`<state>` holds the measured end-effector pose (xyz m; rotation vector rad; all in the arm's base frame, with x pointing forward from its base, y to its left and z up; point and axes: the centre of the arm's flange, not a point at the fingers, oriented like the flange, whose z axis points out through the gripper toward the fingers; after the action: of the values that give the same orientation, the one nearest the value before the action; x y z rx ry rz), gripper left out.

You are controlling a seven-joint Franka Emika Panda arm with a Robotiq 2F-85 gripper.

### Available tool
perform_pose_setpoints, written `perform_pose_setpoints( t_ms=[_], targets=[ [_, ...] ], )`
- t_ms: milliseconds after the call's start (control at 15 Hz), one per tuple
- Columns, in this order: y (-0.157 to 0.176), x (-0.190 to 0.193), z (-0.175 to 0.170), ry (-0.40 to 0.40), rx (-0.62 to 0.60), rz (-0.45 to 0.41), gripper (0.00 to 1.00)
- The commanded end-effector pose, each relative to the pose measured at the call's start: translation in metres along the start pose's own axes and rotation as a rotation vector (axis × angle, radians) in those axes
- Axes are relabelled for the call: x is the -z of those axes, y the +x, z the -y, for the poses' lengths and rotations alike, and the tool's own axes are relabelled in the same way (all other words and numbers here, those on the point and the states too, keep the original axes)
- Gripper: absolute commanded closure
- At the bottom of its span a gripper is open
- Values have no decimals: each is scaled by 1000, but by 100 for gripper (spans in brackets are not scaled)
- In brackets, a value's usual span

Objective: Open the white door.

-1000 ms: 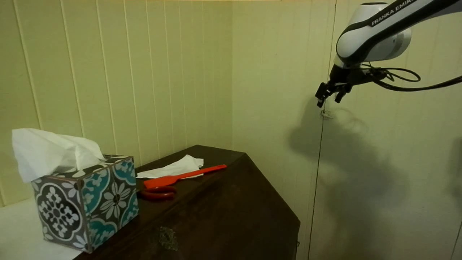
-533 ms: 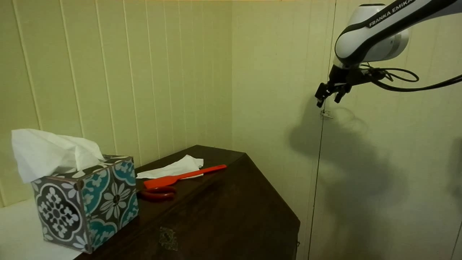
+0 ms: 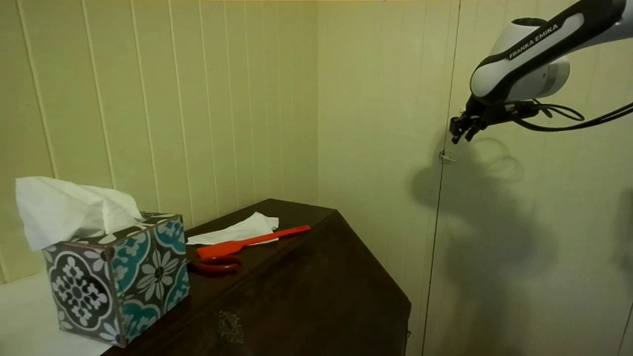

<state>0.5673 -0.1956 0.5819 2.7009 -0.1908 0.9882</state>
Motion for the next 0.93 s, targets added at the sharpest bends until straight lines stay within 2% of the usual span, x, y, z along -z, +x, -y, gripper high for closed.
perform_pose_setpoints(
  t_ms=[0, 133, 200, 333, 400, 867],
  targets=[
    [12, -36, -19, -38, -50, -66, 82],
    [12, -55, -25, -45, -53, -98, 96],
    [13, -64, -25, -44, -56, -117, 99],
    [14, -81, -25, -32, -82, -151, 100],
    [0, -59, -20, -39, -49, -106, 99],
    [7, -86, -24, -43, -85, -140, 100]
  ],
)
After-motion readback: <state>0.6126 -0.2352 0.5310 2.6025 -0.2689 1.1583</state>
